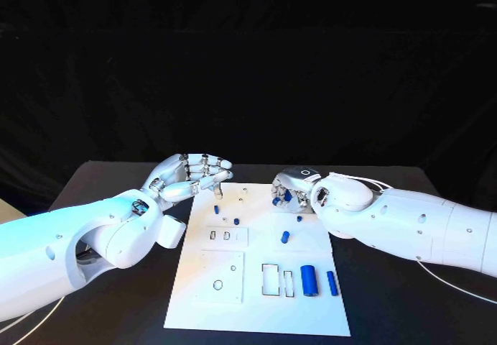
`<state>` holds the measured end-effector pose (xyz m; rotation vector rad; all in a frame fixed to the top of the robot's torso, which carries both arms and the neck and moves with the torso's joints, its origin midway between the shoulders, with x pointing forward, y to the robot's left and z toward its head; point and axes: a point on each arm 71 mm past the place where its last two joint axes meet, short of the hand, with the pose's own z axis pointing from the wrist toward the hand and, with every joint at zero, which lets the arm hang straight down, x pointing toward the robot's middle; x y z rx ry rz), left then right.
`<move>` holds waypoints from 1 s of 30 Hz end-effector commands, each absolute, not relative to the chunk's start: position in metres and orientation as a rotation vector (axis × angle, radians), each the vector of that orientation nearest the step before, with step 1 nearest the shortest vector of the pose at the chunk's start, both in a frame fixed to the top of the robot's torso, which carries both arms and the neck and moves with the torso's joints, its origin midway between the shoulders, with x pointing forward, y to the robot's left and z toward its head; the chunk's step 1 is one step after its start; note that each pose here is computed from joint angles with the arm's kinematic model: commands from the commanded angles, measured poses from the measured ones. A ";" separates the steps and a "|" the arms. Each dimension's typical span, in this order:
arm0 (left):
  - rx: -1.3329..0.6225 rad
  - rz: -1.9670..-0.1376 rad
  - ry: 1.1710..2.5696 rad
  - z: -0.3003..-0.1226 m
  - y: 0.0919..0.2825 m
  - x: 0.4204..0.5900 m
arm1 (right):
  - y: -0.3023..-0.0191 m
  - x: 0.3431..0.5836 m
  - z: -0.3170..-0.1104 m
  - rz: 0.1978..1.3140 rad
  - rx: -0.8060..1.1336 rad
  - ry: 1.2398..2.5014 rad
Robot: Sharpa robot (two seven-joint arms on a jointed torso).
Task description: Assemble the parts on the task board
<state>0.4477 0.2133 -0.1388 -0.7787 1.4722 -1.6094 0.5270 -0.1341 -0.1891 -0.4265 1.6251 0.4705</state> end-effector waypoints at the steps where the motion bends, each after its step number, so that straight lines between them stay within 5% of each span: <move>1: -0.776 -1.629 1.473 -0.138 0.213 0.448 | -0.133 0.528 -0.183 0.469 -0.377 1.575; 30: -0.830 -1.598 1.439 -0.138 0.227 0.462 | -0.072 0.549 -0.170 0.495 -0.379 1.494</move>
